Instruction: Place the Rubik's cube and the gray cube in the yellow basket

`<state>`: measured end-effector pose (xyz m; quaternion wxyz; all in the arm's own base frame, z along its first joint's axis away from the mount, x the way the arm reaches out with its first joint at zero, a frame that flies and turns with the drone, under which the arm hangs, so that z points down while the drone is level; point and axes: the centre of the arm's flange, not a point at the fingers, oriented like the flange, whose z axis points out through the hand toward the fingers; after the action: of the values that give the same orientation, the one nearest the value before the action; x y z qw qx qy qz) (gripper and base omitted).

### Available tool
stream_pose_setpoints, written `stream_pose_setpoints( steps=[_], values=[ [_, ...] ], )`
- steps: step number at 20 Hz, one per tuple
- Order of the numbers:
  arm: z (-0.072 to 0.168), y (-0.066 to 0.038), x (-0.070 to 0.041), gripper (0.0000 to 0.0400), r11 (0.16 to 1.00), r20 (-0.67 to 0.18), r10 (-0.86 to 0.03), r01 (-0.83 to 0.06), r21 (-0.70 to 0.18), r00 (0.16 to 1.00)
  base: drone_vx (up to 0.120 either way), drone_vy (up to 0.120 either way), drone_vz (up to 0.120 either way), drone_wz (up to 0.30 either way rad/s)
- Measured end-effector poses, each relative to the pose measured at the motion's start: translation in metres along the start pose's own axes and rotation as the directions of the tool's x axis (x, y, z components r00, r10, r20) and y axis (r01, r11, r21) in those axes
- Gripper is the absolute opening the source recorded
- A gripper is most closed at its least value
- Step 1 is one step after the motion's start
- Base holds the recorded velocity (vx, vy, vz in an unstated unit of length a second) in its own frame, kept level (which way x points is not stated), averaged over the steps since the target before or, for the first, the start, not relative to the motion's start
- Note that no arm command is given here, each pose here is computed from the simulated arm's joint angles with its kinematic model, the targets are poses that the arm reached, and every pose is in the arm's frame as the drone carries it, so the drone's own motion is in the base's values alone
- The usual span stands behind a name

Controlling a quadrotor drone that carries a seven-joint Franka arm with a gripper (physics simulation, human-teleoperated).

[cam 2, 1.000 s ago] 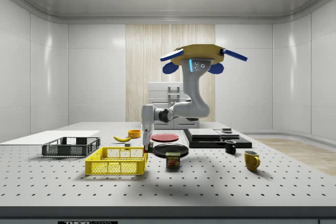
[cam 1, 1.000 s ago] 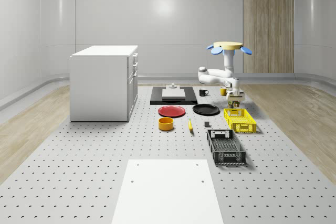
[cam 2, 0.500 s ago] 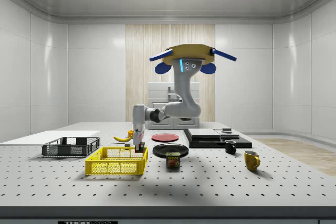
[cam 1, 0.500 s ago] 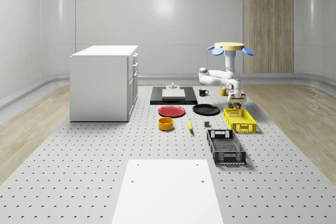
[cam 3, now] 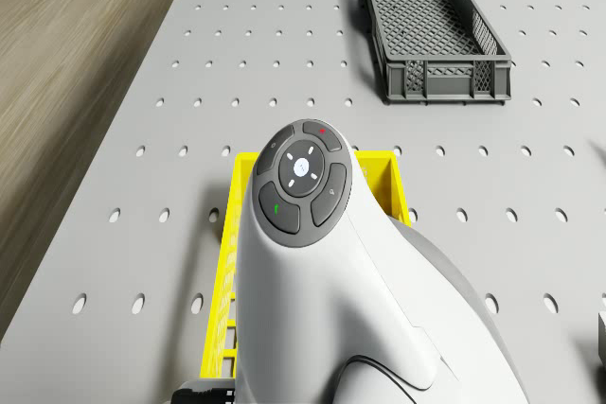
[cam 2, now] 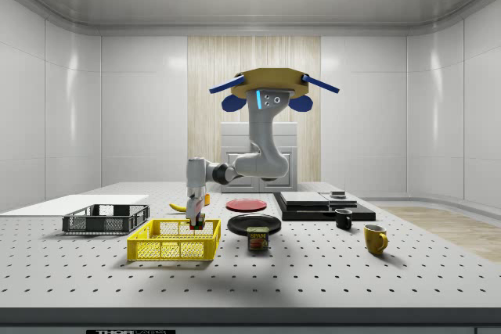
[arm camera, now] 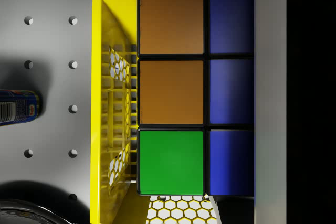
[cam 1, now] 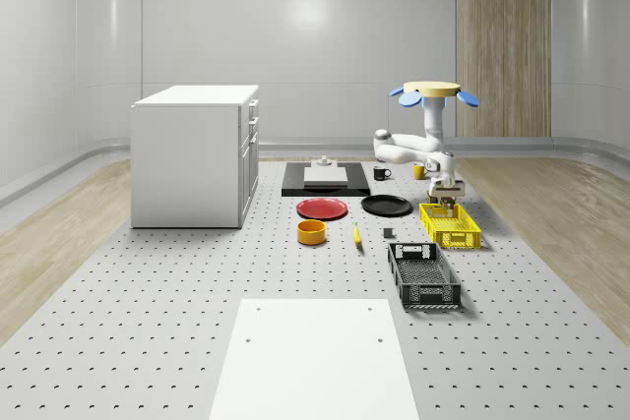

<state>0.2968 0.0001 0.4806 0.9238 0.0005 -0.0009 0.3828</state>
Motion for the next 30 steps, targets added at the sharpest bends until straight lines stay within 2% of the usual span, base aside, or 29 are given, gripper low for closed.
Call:
stream_pose_setpoints(
  steps=[3, 6, 19, 21, 24, 28, 30],
  values=[
    [0.0, 0.0, 0.0, 0.0325, 1.0, 0.0, 0.0, 0.0, 0.0, 1.0, 0.0, 0.0, -0.12, 0.0],
    [0.005, 0.0, 0.0, 0.0325, 1.0, 0.0, 0.0, 0.0, 0.0, 1.0, 0.0, 0.0, 0.0, 0.0],
    [0.051, 0.0, 0.0, 0.0325, 1.0, 0.0, 0.0, 0.0, 0.0, 1.0, 0.0, 0.0, 0.0, 0.0],
    [0.055, -0.001, 0.0, 0.0354, 1.0, -0.002, -0.007, 0.007, 0.005, 1.0, 0.0, 0.0, 0.0, 0.0],
    [0.053, -0.001, 0.001, 0.0379, 1.0, -0.003, -0.006, 0.006, 0.01, 1.0, 0.0, 0.0, 0.0, 0.0],
    [0.041, 0.0, 0.0, 0.0392, 1.0, -0.001, -0.002, 0.002, 0.005, 1.0, 0.0, 0.0, 0.01, 0.0],
    [0.033, 0.0, 0.0, 0.0395, 1.0, -0.001, -0.002, 0.002, 0.003, 1.0, 0.0, 0.0, 0.12, 0.0]
  ],
)
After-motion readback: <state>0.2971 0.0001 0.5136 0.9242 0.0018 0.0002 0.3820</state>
